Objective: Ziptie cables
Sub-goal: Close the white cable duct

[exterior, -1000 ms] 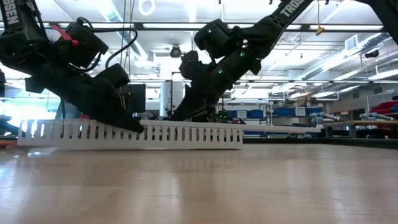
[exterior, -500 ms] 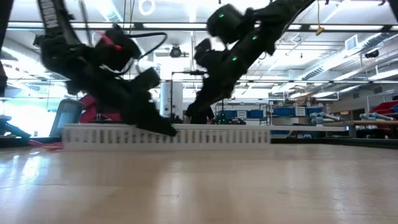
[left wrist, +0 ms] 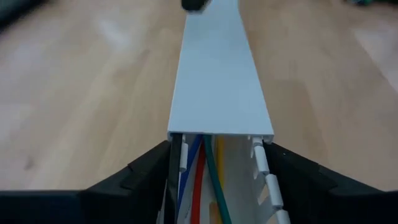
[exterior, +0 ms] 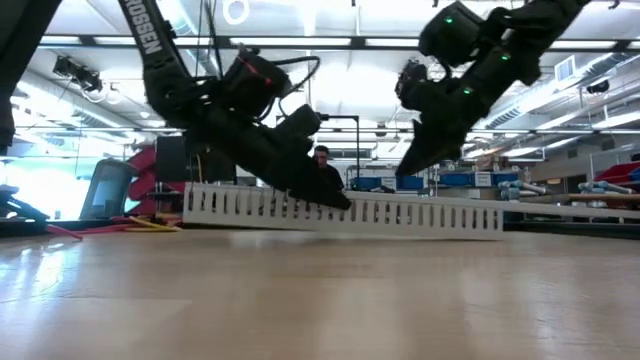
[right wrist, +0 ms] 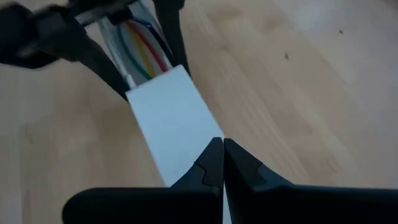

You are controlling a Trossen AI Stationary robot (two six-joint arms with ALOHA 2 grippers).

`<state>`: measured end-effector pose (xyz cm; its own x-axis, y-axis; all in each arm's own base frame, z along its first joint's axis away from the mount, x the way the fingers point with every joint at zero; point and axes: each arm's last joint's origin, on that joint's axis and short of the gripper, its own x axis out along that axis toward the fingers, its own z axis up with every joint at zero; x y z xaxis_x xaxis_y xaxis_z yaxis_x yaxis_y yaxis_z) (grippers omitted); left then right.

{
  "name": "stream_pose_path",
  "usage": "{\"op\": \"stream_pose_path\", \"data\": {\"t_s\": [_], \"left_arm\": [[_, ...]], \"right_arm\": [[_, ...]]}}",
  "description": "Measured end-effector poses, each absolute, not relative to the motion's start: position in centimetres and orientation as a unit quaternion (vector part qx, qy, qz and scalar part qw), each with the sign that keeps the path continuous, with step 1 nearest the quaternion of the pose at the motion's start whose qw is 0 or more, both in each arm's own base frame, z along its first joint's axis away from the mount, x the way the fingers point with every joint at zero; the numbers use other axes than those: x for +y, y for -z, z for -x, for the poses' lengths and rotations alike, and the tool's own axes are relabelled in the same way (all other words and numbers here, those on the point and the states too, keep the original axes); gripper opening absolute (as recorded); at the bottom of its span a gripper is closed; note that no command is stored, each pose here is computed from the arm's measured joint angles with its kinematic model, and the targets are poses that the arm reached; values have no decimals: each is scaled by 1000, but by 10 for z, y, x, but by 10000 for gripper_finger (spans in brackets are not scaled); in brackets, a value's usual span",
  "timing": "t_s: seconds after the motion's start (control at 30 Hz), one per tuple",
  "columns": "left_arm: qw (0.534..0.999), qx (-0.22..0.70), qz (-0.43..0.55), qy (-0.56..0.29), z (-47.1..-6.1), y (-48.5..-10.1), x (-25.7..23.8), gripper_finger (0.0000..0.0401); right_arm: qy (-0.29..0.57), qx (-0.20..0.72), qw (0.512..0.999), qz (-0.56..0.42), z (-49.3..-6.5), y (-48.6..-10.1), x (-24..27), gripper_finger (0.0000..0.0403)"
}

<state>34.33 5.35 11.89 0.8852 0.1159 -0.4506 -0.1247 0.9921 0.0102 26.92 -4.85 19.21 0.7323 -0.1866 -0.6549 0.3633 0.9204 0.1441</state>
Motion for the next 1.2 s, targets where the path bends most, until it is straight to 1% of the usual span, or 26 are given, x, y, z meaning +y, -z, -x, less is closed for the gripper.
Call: {"op": "stream_pose_path", "data": {"t_s": [0.13, 0.2, 0.47, 0.57, 0.8, 0.97, 1.2], "left_arm": [[961, 271, 29, -57, -347, -119, 56, 246], [959, 276, 31, -61, -349, -121, 57, 251], [958, 277, 43, -64, -350, -122, 57, 309], [960, 270, 43, -64, -350, -126, 57, 322], [958, 280, 29, -57, -340, -142, 54, 325], [957, 280, 31, -65, -317, -138, 47, 325], [977, 190, 52, -82, -281, -122, 36, 325]], "right_arm": [[146, 320, 927, -131, -264, -196, -45, 0], [144, 321, 927, -129, -262, -196, -43, 0], [133, 318, 930, -126, -264, -196, -37, 0], [141, 317, 930, -121, -264, -196, -36, 0], [145, 311, 931, -125, -265, -197, -36, 0], [146, 311, 930, -130, -264, -197, -36, 0], [149, 307, 929, -139, -265, -198, -36, 0]]}}
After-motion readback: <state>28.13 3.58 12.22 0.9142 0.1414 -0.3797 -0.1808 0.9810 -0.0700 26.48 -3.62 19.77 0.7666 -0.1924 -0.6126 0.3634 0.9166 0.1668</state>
